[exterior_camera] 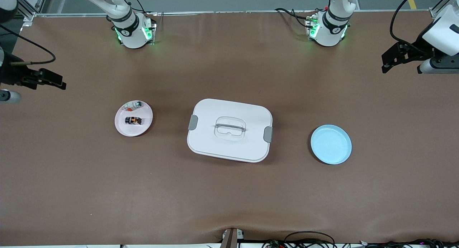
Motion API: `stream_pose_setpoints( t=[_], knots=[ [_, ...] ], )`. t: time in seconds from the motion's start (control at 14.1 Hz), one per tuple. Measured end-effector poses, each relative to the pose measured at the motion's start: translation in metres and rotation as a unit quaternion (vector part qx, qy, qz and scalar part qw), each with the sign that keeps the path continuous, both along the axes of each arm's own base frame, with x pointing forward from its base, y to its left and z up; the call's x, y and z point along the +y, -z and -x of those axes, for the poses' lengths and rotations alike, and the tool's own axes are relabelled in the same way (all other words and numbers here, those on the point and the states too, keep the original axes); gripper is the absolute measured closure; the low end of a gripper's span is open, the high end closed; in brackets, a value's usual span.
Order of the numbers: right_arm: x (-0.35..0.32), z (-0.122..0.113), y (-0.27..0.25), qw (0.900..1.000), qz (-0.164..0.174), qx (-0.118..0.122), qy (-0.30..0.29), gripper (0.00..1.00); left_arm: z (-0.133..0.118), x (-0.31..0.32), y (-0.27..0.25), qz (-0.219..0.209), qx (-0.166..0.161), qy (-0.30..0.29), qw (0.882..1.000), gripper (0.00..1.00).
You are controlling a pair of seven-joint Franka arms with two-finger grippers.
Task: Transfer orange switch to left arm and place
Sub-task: 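Move the right gripper over the switch on the white plate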
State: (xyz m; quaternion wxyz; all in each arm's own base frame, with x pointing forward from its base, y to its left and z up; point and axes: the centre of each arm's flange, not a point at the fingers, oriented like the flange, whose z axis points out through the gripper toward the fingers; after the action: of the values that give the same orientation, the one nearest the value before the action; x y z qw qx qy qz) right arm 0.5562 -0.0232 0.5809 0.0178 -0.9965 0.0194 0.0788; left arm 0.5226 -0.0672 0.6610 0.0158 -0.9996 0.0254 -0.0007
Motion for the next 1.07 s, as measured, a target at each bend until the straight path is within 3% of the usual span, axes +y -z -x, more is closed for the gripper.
stream_pose_setpoints(
  t=[0.43, 0.71, 1.07],
  knots=[
    [-0.008, -0.019, 0.039, 1.000, 0.017, 0.020, 0.002, 0.00, 0.000, -0.001, 0.000, 0.000, 0.000, 0.001, 1.000, 0.00],
    [-0.002, -0.030, 0.075, 1.000, 0.000, 0.012, 0.004, 0.00, 0.000, -0.001, 0.000, 0.000, 0.001, 0.001, 1.000, 0.00],
    [0.003, -0.021, 0.156, 0.999, -0.026, 0.007, 0.019, 0.00, 0.000, -0.001, 0.001, 0.000, 0.002, 0.001, 1.000, 0.00]
  ],
)
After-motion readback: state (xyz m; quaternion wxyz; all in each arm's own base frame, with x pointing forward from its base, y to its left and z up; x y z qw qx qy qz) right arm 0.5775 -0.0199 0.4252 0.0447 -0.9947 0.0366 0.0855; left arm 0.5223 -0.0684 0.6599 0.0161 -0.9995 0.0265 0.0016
